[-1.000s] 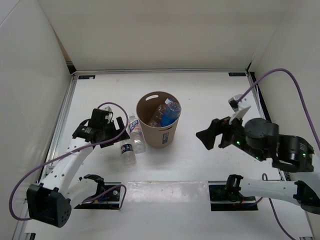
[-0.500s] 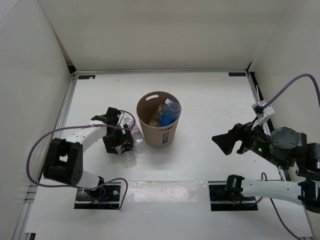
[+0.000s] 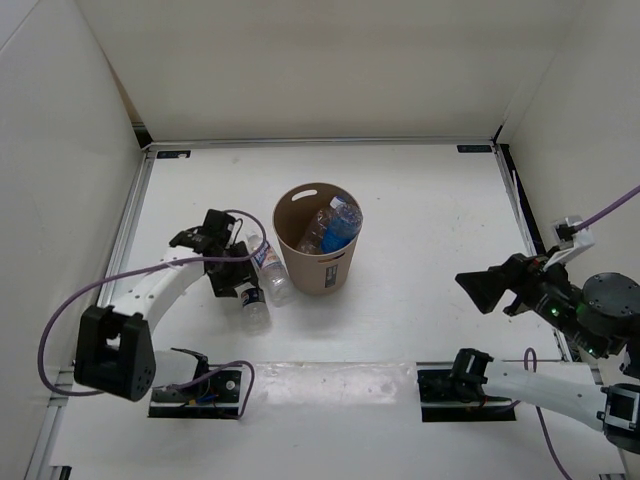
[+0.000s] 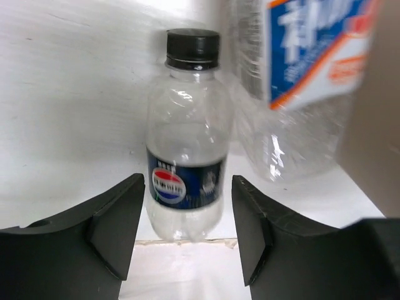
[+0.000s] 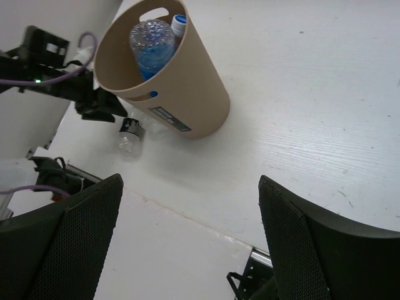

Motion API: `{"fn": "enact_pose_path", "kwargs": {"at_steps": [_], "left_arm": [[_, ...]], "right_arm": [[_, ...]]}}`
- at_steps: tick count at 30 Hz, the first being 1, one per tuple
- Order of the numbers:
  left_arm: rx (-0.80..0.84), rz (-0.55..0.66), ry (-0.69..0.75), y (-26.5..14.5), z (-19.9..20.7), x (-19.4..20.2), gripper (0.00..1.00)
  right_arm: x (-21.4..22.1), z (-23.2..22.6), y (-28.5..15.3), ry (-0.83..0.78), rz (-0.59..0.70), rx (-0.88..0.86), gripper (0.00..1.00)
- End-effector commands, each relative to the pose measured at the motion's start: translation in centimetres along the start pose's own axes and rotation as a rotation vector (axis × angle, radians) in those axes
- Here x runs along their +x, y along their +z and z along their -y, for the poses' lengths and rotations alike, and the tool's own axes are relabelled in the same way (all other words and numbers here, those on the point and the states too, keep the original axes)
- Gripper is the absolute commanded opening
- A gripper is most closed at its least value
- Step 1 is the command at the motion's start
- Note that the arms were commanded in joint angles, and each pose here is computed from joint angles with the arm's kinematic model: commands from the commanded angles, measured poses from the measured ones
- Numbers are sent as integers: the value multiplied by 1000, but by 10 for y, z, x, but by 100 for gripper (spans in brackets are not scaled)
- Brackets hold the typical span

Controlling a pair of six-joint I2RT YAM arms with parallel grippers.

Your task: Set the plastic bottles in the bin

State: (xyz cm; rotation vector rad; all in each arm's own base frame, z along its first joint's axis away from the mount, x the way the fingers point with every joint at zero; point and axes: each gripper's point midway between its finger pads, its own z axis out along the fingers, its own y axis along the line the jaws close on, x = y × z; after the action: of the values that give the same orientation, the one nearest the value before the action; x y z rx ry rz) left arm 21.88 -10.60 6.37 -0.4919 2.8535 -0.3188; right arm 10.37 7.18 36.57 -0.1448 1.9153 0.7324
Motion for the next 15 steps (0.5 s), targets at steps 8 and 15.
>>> {"fn": "enact_pose_path", "kwargs": {"at_steps": [8,15], "left_arm": [[-15,113,37,-36,2,-20,81],[-31,-47,62,2,1,-1,84]], "right_arm": [[19,20,1,-10,-26,83,90],[17,28,-6,3,-4,86,90]]}}
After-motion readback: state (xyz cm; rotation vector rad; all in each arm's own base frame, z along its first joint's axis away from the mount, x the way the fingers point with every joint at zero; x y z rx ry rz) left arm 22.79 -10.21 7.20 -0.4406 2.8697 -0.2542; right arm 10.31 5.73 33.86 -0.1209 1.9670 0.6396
